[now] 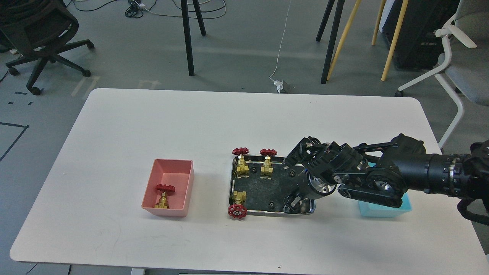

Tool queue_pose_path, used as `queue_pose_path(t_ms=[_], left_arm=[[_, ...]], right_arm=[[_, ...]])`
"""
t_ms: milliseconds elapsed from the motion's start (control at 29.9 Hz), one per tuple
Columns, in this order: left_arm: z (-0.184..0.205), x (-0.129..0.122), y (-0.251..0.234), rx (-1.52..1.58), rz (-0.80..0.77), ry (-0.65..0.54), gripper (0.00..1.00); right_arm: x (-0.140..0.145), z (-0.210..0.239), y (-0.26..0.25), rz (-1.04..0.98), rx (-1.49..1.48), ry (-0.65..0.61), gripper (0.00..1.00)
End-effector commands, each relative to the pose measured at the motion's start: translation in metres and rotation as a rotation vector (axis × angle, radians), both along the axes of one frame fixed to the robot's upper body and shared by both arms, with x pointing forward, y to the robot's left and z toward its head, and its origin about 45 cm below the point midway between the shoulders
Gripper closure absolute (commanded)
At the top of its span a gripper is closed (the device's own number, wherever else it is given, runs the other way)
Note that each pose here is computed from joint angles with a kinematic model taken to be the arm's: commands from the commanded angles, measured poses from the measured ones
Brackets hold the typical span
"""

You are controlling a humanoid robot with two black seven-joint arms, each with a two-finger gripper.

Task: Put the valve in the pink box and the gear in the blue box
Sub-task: 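Carry the gear into the blue box and release it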

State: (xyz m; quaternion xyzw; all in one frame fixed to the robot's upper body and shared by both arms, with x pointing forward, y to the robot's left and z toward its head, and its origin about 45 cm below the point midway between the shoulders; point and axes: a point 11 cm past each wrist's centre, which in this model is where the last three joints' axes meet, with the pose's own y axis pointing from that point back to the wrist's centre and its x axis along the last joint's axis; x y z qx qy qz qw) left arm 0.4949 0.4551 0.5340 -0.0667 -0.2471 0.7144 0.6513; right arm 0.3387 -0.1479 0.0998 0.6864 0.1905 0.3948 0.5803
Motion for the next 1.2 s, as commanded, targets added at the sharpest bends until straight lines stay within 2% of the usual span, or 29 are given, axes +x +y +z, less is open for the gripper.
queue_pose_path(t_ms=[0,201,334,501,602,702,903,1036,1170], left_arm=[[0.000,0.000,0.001,0.001,0.002,-0.001,0.03],[0.000,0.000,0.001,0.001,0.002,-0.001,0.03],[0.000,0.000,0.000,0.003,0.001,0.002,0.03],[-0.004,0.003,-0.004,0.010,-0.006,0.010,0.03],[-0.004,0.004,-0.007,0.011,-0.011,0.011,0.02],[-0.006,0.008,-0.016,0.009,-0.029,0.013,0.02],[-0.010,0.012,-0.026,0.003,-0.046,0.019,0.02],[-0.012,0.015,-0.033,-0.001,-0.057,0.020,0.02],[-0.006,0.015,-0.036,-0.002,-0.063,0.009,0.02]], right_arm=[[-0.002,0.000,0.001,0.001,0.002,0.001,0.83],[0.010,0.012,0.009,-0.022,0.041,-0.024,0.88],[0.046,0.051,0.010,-0.143,0.167,-0.096,0.88],[0.071,0.091,-0.057,-0.291,0.201,-0.168,0.88],[0.059,0.116,-0.104,-0.349,0.213,-0.175,0.88],[0.032,0.130,-0.151,-0.400,0.199,-0.165,0.88],[-0.022,0.122,-0.219,-0.522,0.138,-0.107,0.87],[-0.035,0.110,-0.236,-0.559,0.109,-0.082,0.87],[-0.028,0.103,-0.235,-0.565,0.102,-0.082,0.86]])
